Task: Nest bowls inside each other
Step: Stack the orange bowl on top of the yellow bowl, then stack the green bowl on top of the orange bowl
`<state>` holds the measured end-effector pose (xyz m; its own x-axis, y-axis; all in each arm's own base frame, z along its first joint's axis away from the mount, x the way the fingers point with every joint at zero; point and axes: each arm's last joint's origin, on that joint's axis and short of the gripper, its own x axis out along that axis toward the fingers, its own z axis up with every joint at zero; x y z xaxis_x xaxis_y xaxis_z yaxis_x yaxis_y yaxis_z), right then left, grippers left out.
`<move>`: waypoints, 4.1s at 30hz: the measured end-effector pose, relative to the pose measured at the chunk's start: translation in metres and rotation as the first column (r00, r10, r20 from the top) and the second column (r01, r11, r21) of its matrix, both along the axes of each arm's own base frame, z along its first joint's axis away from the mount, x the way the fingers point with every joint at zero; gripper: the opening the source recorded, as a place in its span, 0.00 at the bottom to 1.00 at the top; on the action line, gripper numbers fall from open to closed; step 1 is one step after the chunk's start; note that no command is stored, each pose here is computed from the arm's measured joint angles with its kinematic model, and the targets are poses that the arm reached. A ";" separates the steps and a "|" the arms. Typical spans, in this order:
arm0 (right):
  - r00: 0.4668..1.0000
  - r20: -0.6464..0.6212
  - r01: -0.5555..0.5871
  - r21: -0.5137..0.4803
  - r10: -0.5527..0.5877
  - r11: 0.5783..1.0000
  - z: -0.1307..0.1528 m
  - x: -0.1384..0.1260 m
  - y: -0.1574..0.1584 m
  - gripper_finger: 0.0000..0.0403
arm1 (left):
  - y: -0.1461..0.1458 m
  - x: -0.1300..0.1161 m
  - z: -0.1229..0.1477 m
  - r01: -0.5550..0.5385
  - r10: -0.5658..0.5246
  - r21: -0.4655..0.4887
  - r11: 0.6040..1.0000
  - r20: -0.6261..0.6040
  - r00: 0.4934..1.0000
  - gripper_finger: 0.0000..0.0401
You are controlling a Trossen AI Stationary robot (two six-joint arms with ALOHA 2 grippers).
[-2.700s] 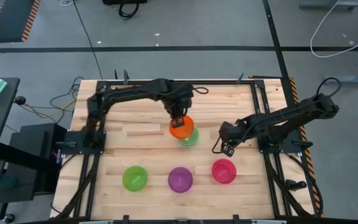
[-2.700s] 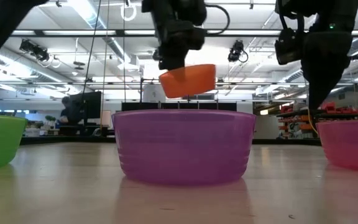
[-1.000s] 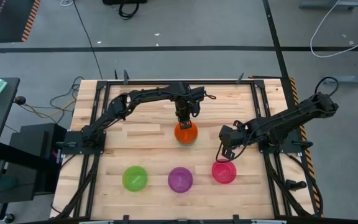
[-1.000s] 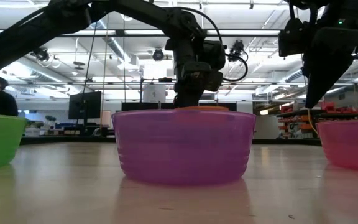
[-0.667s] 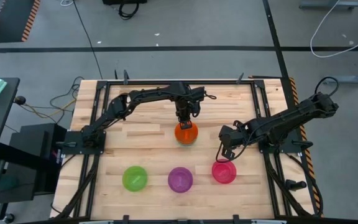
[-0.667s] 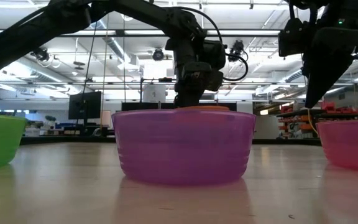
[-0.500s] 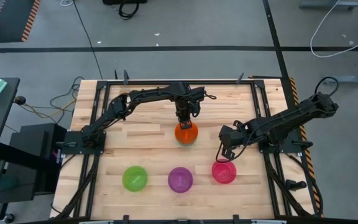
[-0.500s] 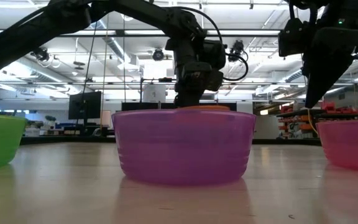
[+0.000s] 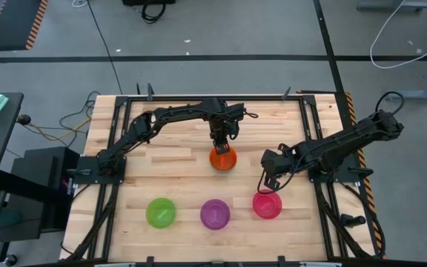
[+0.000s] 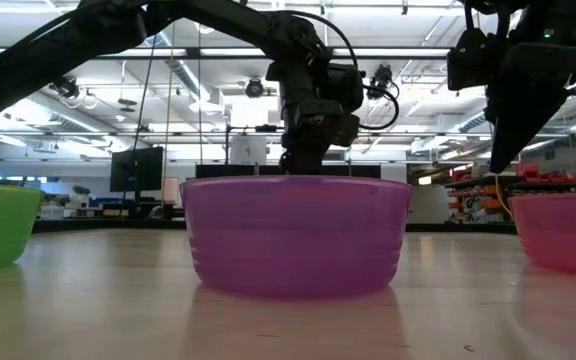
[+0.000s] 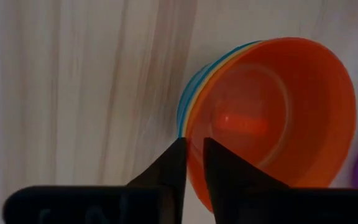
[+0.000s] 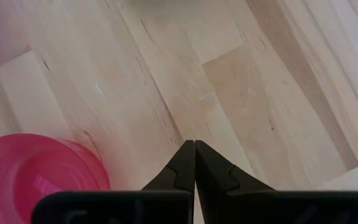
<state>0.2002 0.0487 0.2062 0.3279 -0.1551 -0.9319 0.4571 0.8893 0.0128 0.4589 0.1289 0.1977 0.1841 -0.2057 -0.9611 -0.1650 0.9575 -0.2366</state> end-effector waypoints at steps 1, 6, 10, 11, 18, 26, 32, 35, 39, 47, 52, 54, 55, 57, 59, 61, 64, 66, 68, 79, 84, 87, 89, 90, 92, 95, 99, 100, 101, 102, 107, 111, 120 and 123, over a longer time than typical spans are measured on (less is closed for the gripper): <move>1.000 0.000 0.000 0.000 0.000 1.000 0.000 0.000 0.000 0.03 | 0.000 0.000 0.000 -0.005 0.005 -0.002 1.000 -0.004 1.000 0.17; 1.000 0.000 0.000 0.000 0.000 1.000 0.000 0.000 0.000 0.03 | -0.001 -0.003 0.009 -0.021 0.021 -0.010 1.000 -0.027 0.999 0.23; 1.000 0.000 0.000 0.000 0.000 1.000 0.000 0.000 0.000 0.03 | -0.001 -0.006 0.026 -0.021 0.020 -0.014 1.000 -0.043 0.999 0.26; 1.000 0.000 0.000 0.000 0.000 1.000 0.000 0.000 0.000 0.03 | -0.002 -0.007 0.031 -0.019 0.019 -0.015 1.000 -0.044 0.999 0.27; 1.000 0.000 0.000 0.000 0.000 1.000 0.000 0.000 0.000 0.03 | -0.014 -0.018 0.048 0.005 -0.007 -0.024 1.000 -0.107 0.994 0.27; 1.000 -0.001 0.018 0.023 -0.017 1.000 0.000 0.000 0.000 0.03 | -0.045 -0.017 0.046 0.093 -0.095 -0.021 0.995 -0.162 0.982 0.25; 1.000 -0.003 0.024 0.032 -0.024 0.999 0.000 0.000 0.001 0.03 | -0.067 -0.016 0.054 0.163 -0.162 -0.003 0.987 -0.143 0.976 0.25; 1.000 -0.002 0.026 0.033 -0.026 0.999 0.000 0.000 0.001 0.03 | -0.064 -0.021 0.068 0.145 -0.137 0.059 0.988 -0.132 0.982 0.24; 1.000 -0.003 0.021 0.031 -0.021 0.999 0.000 0.000 0.001 0.03 | -0.054 -0.034 0.094 0.071 -0.060 0.125 0.990 -0.089 0.994 0.23; 1.000 0.009 -0.012 0.004 0.012 1.000 0.000 0.001 0.000 0.03 | -0.050 -0.073 0.161 -0.032 0.018 0.198 0.980 0.071 0.997 0.20; 0.998 0.048 -0.043 0.002 0.043 0.999 0.002 0.005 0.001 0.03 | -0.061 -0.086 0.198 -0.025 -0.044 0.255 0.967 0.260 0.965 0.21; 0.996 0.066 -0.061 -0.001 0.061 0.998 0.002 0.007 0.002 0.03 | -0.067 -0.088 0.210 -0.012 -0.086 0.279 0.960 0.337 0.938 0.21; 0.995 0.076 -0.067 -0.001 0.067 0.998 0.003 0.008 0.002 0.03 | -0.069 -0.089 0.215 -0.007 -0.104 0.290 0.957 0.366 0.925 0.20; 0.993 0.085 -0.082 -0.006 0.082 0.997 0.003 0.009 0.003 0.03 | -0.073 -0.091 0.223 0.005 -0.137 0.308 0.951 0.408 0.903 0.20; 0.991 0.092 -0.094 -0.010 0.095 0.996 0.004 0.010 0.003 0.03 | -0.074 -0.092 0.225 0.015 -0.152 0.314 0.949 0.414 0.897 0.19; 0.988 0.104 -0.111 -0.015 0.112 0.994 0.004 0.011 0.003 0.03 | -0.073 -0.091 0.225 0.011 -0.153 0.319 0.948 0.424 0.893 0.20; 0.981 0.135 -0.139 -0.023 0.141 0.990 0.006 0.014 0.004 0.03 | -0.068 -0.089 0.224 0.007 -0.158 0.331 0.943 0.432 0.888 0.20; 0.976 0.150 -0.157 -0.030 0.159 0.987 0.006 0.016 0.005 0.03 | -0.065 -0.085 0.224 0.004 -0.166 0.342 0.940 0.447 0.879 0.20; 0.970 0.162 -0.178 -0.037 0.181 0.983 0.007 0.017 0.007 0.03 | -0.061 -0.082 0.223 0.009 -0.179 0.345 0.939 0.466 0.866 0.19; 0.946 0.211 -0.244 -0.036 0.246 0.969 0.010 0.017 0.021 0.03 | -0.057 -0.055 0.218 0.154 -0.306 0.287 0.945 0.617 0.726 0.17; 0.939 0.222 -0.259 -0.042 0.261 0.965 0.010 0.016 0.027 0.03 | -0.056 -0.038 0.201 0.194 -0.330 0.279 0.940 0.615 0.716 0.17; 0.937 0.226 -0.263 -0.050 0.268 0.963 0.010 0.015 0.030 0.03 | -0.052 -0.030 0.184 0.209 -0.321 0.255 0.944 0.569 0.757 0.16; 0.934 0.229 -0.269 -0.050 0.273 0.962 0.010 0.014 0.032 0.03 | -0.048 -0.032 0.172 0.217 -0.300 0.217 0.952 0.505 0.809 0.15; 0.934 0.228 -0.271 -0.049 0.275 0.961 0.010 0.014 0.033 0.03 | -0.045 -0.034 0.169 0.215 -0.288 0.202 0.956 0.481 0.828 0.15; 0.933 0.230 -0.275 -0.047 0.278 0.960 0.010 0.013 0.034 0.03 | -0.042 -0.040 0.164 0.209 -0.258 0.160 0.965 0.418 0.871 0.14; 0.933 0.234 -0.270 -0.043 0.272 0.962 0.011 0.014 0.034 0.03 | -0.039 -0.046 0.164 0.167 -0.201 0.122 0.978 0.377 0.904 0.13; 0.933 0.239 -0.268 -0.042 0.270 0.963 0.011 0.014 0.034 0.03 | -0.042 -0.061 0.177 0.140 -0.173 0.115 0.983 0.353 0.920 0.12; 0.933 0.239 -0.267 -0.041 0.269 0.963 0.011 0.014 0.034 0.03 | -0.045 -0.066 0.183 0.140 -0.174 0.118 0.983 0.360 0.916 0.12; 0.933 0.239 -0.266 -0.040 0.268 0.963 0.011 0.014 0.034 0.03 | -0.047 -0.070 0.190 0.138 -0.176 0.126 0.983 0.380 0.908 0.11; 0.933 0.240 -0.266 -0.040 0.268 0.963 0.011 0.014 0.034 0.03 | -0.050 -0.074 0.197 0.139 -0.181 0.134 0.981 0.400 0.898 0.11; 0.933 0.240 -0.267 -0.041 0.269 0.963 0.011 0.014 0.034 0.03 | -0.069 -0.100 0.243 0.137 -0.229 0.201 0.970 0.564 0.794 0.11; 0.932 0.239 -0.269 -0.043 0.271 0.962 0.011 0.014 0.034 0.03 | -0.095 -0.120 0.284 0.139 -0.295 0.269 0.953 0.725 0.623 0.11; 0.932 0.242 -0.269 -0.042 0.271 0.962 0.011 0.014 0.035 0.03 | -0.139 -0.140 0.323 0.152 -0.385 0.354 0.923 0.841 0.379 0.10; 0.932 0.241 -0.269 -0.042 0.272 0.962 0.011 0.014 0.034 0.03 | -0.136 -0.158 0.326 0.040 -0.365 0.394 0.918 0.803 0.471 0.10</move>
